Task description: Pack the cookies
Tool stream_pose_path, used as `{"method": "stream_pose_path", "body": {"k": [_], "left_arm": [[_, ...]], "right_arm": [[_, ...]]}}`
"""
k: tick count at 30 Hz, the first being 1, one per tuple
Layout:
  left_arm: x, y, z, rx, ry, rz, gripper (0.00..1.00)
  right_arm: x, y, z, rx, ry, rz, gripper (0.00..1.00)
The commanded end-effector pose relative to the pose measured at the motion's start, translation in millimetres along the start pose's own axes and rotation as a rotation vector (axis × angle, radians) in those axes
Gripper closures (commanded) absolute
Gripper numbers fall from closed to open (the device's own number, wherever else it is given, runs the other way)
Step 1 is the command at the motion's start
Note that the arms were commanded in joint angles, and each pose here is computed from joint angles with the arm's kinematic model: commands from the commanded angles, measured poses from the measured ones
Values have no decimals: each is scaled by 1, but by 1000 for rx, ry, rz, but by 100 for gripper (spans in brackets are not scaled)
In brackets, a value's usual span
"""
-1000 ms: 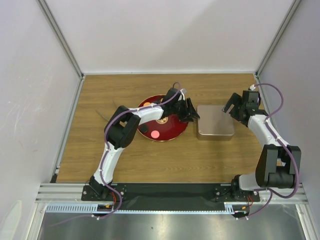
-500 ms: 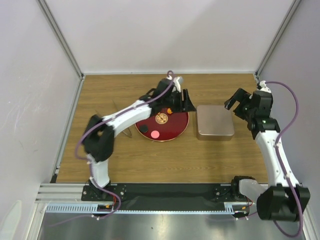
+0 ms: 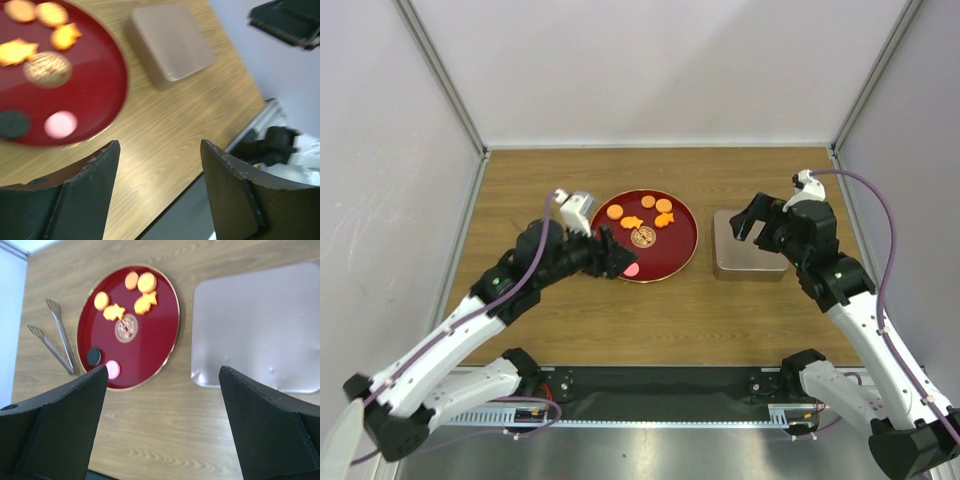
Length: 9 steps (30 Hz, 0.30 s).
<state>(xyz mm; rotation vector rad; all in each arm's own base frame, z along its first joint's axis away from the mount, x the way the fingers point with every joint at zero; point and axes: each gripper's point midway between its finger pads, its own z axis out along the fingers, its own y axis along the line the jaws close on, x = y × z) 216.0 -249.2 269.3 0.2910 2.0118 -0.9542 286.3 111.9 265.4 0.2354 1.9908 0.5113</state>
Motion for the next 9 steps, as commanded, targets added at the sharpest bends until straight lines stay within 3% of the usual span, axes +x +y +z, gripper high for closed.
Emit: {"method": "stream_pose_path", "body": {"k": [1,9], "left_arm": [[13,31,-26,-128,-17,78,27],[7,39,-55,-181,-50,147,26]], "right_arm": [[1,-7,-5,68,-20,-6,0],[-6,-12,-11,90,-56,-30,0]]}}
